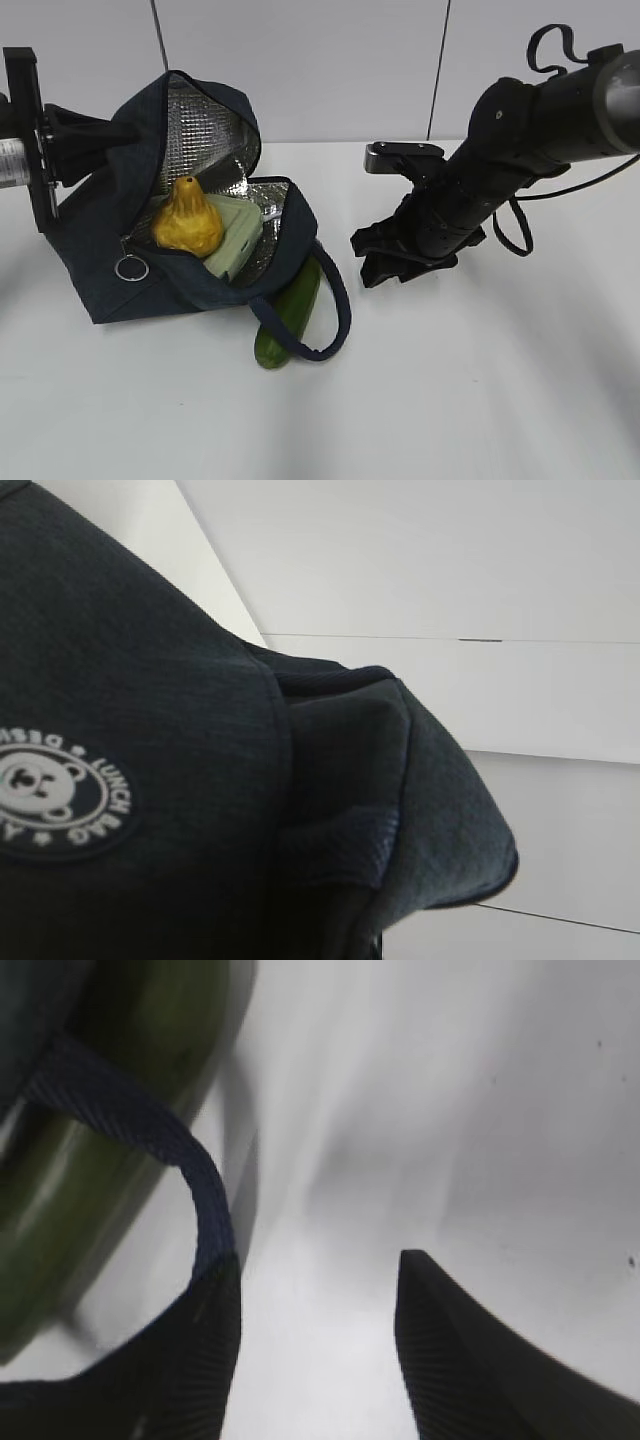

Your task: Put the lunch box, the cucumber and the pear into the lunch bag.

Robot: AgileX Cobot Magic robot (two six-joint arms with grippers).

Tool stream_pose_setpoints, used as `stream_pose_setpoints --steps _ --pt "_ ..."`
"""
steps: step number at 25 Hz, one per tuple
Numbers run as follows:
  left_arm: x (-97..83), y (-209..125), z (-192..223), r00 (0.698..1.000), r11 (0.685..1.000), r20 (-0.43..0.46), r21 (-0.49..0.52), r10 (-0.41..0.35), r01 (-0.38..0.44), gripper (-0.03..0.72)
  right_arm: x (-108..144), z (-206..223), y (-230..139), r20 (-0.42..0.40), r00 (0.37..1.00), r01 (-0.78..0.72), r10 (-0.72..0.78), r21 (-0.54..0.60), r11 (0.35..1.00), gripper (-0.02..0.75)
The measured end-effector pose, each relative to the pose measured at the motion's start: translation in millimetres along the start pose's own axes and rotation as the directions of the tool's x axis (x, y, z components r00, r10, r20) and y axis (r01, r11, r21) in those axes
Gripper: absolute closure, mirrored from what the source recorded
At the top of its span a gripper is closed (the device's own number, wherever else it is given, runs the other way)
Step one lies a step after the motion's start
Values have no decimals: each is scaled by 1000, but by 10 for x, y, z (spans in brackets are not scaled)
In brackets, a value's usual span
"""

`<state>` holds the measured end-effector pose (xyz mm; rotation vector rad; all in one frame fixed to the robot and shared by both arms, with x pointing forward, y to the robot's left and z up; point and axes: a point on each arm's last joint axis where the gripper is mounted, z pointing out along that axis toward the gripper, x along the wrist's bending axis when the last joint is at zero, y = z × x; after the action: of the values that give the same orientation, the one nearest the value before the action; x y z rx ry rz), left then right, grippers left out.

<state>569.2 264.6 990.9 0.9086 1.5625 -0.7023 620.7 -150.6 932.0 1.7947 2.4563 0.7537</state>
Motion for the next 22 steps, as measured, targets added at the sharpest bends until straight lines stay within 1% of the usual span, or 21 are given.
stream_pose_setpoints --steps 5,9,13,17,22 --pt "0 0 0 1000 1000 0 0 0 0 686 -29 -4 107 30 1000 -1 5 -123 992 347" --pt "0 0 0 1000 1000 0 0 0 0 686 -53 -5 163 56 998 16 -6 -185 983 347" --pt "0 0 0 1000 1000 0 0 0 0 686 -80 45 168 72 997 31 -17 -199 979 347" --pt "0 0 0 1000 1000 0 0 0 0 686 -125 177 134 78 997 22 -8 -181 983 347" --pt "0 0 0 1000 1000 0 0 0 0 686 -150 221 166 89 996 15 3 -208 978 347"
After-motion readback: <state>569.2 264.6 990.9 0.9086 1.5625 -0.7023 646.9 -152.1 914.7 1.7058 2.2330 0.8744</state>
